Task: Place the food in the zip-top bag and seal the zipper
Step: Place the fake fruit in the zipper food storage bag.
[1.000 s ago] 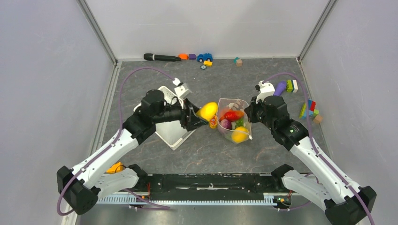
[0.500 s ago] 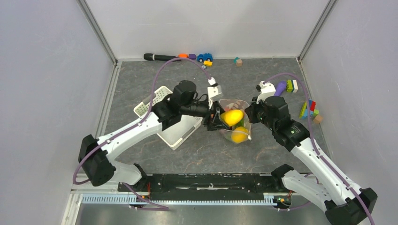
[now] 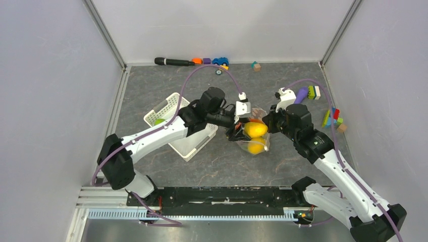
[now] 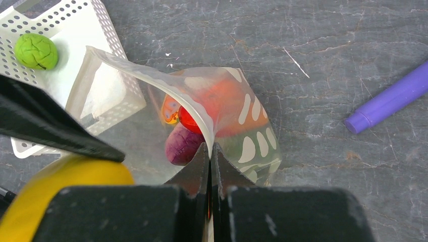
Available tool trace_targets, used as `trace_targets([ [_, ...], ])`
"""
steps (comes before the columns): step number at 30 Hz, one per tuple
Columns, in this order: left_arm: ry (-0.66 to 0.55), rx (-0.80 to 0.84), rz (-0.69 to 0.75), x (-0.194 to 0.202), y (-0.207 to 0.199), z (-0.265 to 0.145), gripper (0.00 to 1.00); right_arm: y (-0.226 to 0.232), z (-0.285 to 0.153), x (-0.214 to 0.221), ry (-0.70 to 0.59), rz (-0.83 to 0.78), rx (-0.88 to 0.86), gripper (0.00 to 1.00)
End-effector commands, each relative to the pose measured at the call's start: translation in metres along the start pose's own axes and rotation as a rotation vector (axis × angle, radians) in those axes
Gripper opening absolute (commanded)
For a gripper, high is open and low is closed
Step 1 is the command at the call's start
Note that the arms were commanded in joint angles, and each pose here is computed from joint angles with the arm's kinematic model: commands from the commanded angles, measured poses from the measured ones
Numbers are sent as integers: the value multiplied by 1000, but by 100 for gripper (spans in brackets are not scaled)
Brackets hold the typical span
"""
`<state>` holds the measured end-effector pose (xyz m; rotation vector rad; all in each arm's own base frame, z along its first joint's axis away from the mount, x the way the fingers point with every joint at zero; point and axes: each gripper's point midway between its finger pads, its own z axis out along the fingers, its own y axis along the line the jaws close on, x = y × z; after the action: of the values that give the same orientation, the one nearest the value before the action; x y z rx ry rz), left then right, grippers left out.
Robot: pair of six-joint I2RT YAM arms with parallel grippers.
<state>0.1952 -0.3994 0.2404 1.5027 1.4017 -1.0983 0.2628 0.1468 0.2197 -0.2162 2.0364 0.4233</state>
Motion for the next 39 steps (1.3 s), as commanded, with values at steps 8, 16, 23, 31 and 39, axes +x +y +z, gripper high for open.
trace_targets([
  [8, 128, -193, -10, 27, 47, 7, 14, 4, -6, -22, -86, -12, -19, 0],
  [16, 189, -259, -57, 42, 56, 4, 14, 2, -9, -25, -101, -5, -8, 0],
  [23, 298, -369, -144, 47, 70, 0, 15, 10, -13, -31, -117, -13, -50, 0],
  [31, 408, -423, -111, 45, 61, 15, 25, 23, -14, -32, -122, -24, -125, 0],
  [39, 424, -409, -43, 38, 49, 28, 39, 23, -15, -31, -119, -22, -127, 0],
])
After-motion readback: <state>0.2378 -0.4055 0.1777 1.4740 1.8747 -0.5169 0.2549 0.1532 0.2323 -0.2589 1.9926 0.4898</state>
